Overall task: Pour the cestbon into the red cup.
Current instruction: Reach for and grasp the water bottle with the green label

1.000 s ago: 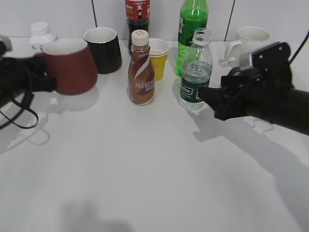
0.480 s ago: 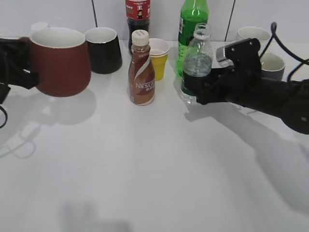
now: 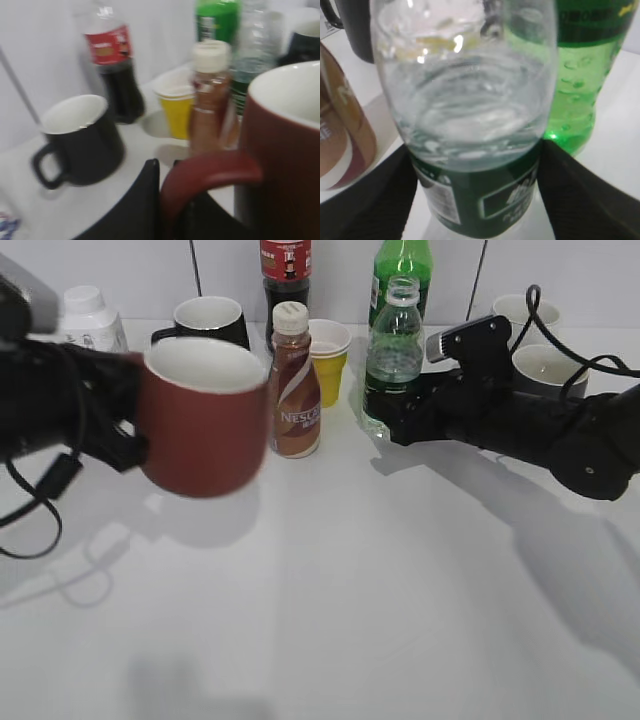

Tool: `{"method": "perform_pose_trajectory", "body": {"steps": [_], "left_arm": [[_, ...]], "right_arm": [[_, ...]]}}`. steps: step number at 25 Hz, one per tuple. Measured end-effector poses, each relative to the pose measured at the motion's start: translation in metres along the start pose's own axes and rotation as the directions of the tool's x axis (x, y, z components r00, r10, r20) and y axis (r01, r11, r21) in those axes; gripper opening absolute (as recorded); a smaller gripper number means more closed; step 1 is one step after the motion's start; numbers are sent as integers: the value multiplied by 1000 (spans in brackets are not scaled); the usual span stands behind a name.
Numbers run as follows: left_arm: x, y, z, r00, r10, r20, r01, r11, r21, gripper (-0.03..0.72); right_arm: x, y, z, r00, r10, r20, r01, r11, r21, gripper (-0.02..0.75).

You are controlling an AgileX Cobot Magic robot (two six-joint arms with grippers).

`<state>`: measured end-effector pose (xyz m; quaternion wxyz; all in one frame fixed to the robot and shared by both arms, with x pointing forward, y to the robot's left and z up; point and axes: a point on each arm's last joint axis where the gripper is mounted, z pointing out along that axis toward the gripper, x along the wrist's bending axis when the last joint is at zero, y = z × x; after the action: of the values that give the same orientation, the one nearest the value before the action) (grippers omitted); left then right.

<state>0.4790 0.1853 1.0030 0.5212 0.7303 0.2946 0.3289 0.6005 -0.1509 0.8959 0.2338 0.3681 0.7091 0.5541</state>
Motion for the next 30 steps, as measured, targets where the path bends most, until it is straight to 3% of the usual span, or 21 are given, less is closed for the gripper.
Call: {"method": "perform_pose_trajectory", "body": {"steps": [6,14,30], "left_arm": [[-11,-1,2,999,15,38,-16,999,34,41],[-11,-2,2,999,13,36,-14,999,39,41],[-11,-2,2,999,12,34,-13,999,45,41]], "right_arm": [[0,0,1,1000,-2,-2,2,1000,0,547],[2,-2,1,999,-11,-31,11,1000,14,650],[-5,13,12,1000,-23,1,23,999,-44,659]]}}
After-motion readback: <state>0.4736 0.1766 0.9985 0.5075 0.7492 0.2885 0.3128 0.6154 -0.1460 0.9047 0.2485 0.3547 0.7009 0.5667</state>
